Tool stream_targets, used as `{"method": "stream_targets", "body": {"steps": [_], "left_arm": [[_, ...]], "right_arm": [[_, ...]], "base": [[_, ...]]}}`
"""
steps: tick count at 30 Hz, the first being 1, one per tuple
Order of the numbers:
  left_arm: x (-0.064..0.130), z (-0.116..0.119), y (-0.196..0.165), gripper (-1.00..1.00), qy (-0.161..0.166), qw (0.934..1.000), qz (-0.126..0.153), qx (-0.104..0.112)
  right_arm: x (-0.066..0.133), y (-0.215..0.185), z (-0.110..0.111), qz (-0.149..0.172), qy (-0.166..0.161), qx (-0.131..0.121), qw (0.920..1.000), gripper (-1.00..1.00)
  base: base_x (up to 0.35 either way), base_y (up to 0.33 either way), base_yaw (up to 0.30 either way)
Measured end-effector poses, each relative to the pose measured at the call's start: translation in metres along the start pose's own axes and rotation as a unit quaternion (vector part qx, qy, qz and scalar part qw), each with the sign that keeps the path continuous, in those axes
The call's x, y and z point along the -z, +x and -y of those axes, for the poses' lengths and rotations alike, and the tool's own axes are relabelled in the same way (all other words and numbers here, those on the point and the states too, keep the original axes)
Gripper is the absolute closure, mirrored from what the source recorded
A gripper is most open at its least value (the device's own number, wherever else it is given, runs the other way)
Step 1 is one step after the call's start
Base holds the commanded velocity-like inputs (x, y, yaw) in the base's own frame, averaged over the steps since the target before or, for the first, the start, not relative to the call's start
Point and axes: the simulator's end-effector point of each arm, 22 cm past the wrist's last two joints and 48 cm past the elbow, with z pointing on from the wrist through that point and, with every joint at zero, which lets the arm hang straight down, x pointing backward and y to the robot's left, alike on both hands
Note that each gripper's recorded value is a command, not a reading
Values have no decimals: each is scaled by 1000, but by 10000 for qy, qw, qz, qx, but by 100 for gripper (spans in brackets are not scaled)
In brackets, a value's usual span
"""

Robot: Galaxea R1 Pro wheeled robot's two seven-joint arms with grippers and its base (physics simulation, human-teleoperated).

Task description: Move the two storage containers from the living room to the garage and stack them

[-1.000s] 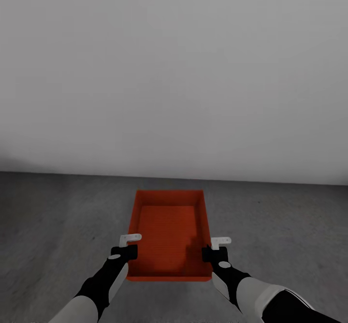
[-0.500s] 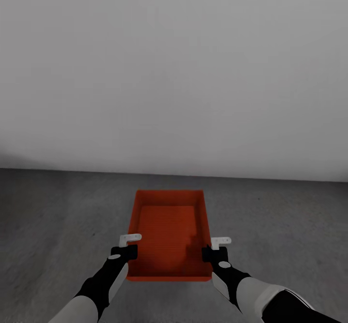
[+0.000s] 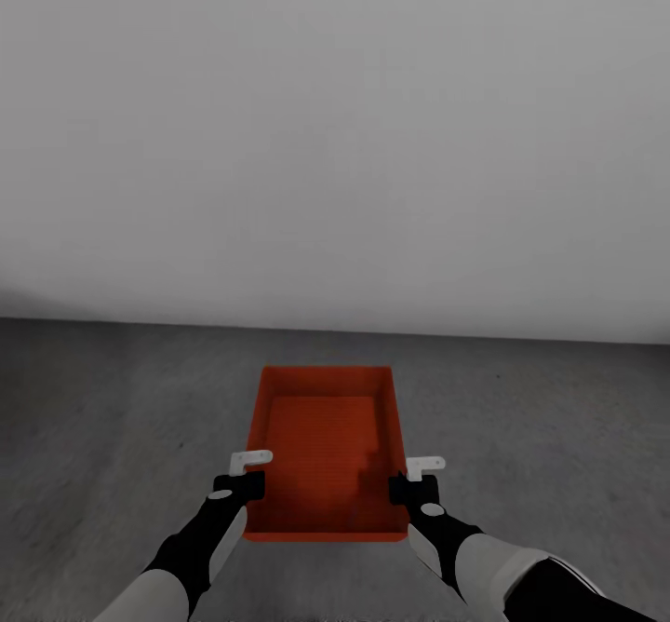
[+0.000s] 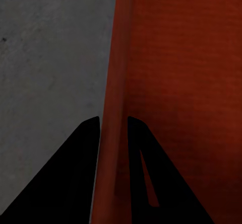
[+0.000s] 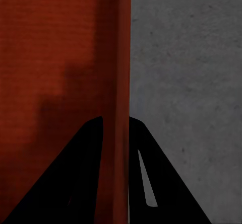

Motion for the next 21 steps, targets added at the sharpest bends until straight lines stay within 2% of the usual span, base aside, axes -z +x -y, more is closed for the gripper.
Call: {"method": "stream_targets", "body": {"steps": [21], "left_arm": [[-8, 0, 17, 100, -9, 9999, -164, -20]], "right_arm": [[-6, 19, -1, -168, -8, 2, 9999, 100]], "base": [[0, 0, 0]]}}
